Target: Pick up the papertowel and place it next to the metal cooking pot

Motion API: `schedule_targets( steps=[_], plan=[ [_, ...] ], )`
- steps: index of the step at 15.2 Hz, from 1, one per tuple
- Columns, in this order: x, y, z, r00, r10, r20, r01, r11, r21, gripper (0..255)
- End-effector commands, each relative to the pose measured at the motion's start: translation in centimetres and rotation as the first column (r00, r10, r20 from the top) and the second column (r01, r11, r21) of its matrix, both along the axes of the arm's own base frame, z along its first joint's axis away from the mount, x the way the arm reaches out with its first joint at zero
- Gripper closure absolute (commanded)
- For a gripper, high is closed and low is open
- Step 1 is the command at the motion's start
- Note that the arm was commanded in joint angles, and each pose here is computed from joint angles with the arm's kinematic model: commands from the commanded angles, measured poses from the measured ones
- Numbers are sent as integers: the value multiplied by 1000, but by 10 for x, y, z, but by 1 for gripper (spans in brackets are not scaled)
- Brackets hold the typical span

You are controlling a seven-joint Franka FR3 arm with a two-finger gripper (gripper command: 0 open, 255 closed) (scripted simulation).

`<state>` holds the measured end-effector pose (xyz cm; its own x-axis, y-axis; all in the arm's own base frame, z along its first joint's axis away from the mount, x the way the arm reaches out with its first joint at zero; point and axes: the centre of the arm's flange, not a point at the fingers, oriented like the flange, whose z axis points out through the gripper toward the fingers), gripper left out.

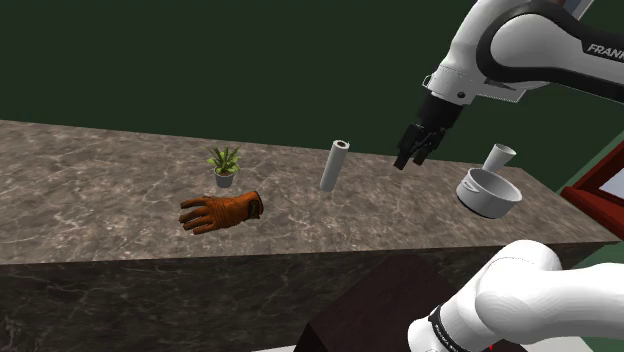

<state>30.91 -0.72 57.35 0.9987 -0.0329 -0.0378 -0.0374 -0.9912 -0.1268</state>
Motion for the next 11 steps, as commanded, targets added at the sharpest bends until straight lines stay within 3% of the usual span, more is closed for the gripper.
schedule_targets(
  steps=[1,11],
  plan=[
    [0,0,0,1000,0,0,0,1000,0,0],
    [98,-20,-58,982,-163,92,169,983,-68,0]
  ],
)
